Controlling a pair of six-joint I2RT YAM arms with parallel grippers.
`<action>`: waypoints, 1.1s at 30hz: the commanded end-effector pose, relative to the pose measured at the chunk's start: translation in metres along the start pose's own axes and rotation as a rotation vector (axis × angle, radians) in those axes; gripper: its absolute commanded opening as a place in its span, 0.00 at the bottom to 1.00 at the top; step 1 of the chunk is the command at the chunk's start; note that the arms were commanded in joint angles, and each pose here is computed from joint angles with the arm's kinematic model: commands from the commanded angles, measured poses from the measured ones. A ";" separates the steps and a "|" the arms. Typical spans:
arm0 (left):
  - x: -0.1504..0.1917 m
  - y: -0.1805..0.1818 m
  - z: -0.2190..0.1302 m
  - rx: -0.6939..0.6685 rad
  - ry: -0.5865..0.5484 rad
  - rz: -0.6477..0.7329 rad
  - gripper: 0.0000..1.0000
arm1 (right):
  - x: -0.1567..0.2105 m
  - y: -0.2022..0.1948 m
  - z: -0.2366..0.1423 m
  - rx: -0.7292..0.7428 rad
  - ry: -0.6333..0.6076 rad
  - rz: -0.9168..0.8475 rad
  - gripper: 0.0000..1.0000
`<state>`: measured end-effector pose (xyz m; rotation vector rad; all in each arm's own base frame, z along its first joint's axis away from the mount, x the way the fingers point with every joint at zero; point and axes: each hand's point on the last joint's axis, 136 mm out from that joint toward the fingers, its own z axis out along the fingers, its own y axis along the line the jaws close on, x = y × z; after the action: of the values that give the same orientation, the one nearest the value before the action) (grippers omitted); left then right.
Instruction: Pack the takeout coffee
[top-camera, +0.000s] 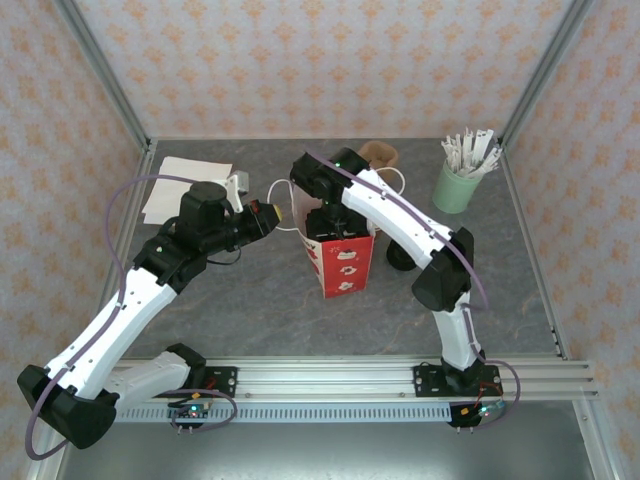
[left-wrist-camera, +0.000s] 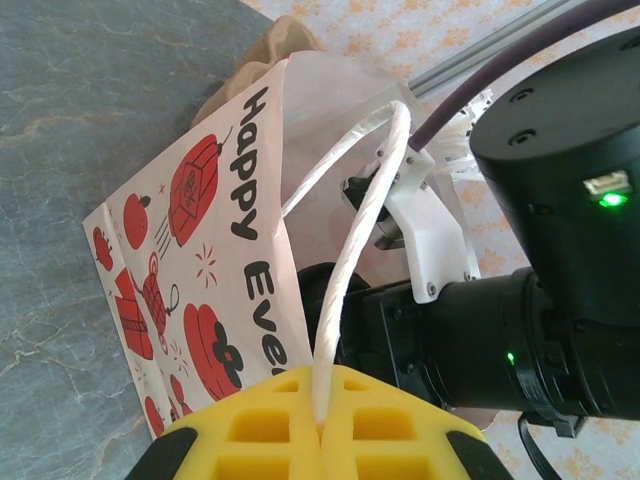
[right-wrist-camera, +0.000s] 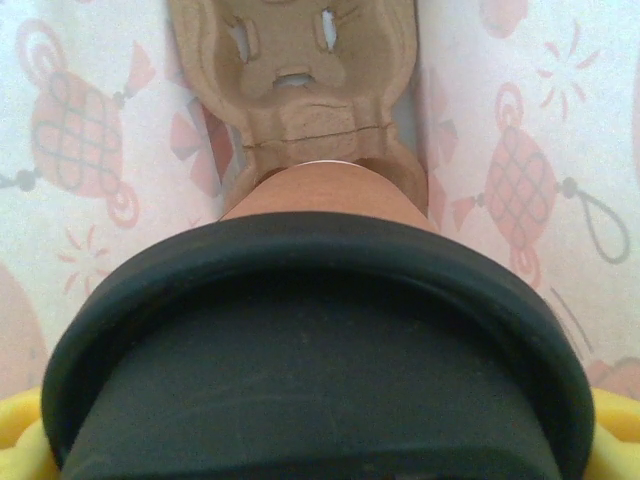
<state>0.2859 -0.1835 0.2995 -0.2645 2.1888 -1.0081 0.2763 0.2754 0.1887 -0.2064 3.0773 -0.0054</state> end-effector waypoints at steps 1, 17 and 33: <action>-0.006 -0.009 -0.008 0.007 -0.017 0.022 0.00 | -0.001 -0.006 -0.004 -0.005 -0.011 -0.003 0.78; -0.007 -0.012 -0.007 0.013 -0.010 0.025 0.00 | 0.002 -0.011 0.037 0.027 0.042 -0.009 0.78; -0.011 -0.023 -0.001 0.045 0.005 0.014 0.02 | 0.017 -0.025 0.084 0.099 0.109 -0.028 0.78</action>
<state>0.2917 -0.1887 0.3051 -0.2550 2.2030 -1.0139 0.2679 0.2642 0.1216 -0.2395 3.1566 -0.0618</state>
